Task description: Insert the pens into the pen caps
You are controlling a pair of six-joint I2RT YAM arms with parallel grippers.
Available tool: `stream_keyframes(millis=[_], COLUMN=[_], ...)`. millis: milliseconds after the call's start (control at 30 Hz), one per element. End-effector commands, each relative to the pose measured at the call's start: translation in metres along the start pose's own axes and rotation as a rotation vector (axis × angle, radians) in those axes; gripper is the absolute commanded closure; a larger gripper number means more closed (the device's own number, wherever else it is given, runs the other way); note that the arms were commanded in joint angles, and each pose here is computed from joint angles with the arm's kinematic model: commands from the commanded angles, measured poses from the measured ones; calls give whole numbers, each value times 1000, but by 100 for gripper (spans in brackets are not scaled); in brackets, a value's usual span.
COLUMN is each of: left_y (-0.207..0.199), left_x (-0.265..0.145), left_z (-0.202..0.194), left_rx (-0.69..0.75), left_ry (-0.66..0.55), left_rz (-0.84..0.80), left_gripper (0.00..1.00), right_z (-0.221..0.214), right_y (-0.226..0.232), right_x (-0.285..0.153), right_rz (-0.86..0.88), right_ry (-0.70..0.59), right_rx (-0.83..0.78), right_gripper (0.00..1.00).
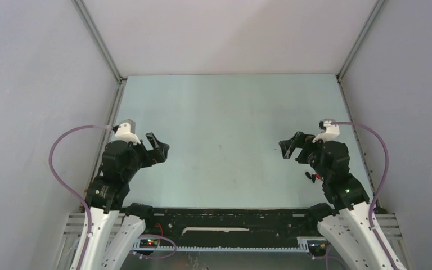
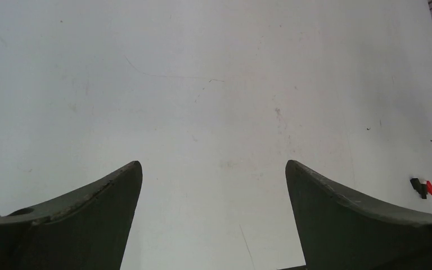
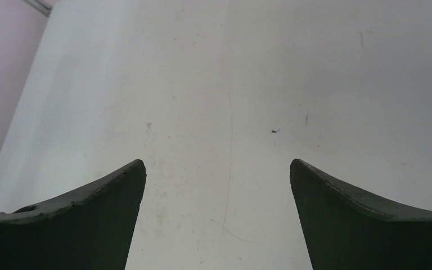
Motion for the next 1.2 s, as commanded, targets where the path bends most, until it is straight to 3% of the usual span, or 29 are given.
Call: stream_keyframes(millis=[0, 367, 567, 800, 1167], left_y=[1, 5, 5, 5, 6], left_x=[0, 0, -2, -2, 2], left_z=[0, 2, 3, 3, 1], left_rx=[18, 17, 15, 15, 14], left_ry=[-11, -28, -36, -38, -18], left_rz=[-5, 20, 21, 19, 37], left_gripper=[0, 0, 0, 0, 0], right_z=[16, -12, -16, -30, -32], right_y=[-15, -28, -43, -80, -138], right_x=[-5, 5, 14, 21, 12], right_rz=[-145, -309, -395, -536, -751], right_ry=[-7, 272, 357, 449, 399], right_rx=[37, 50, 29, 116, 256], right_gripper=[0, 0, 0, 0, 0])
Point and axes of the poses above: each gripper's point midway between its finger pads, its own x axis out along the fingers, its own y axis along the line the jaws close on, z = x × y, the point moved 3 cm from there along -x, back along the fingers, and after that the axes turned 13 degrees about -x, right-handed, at the moved point
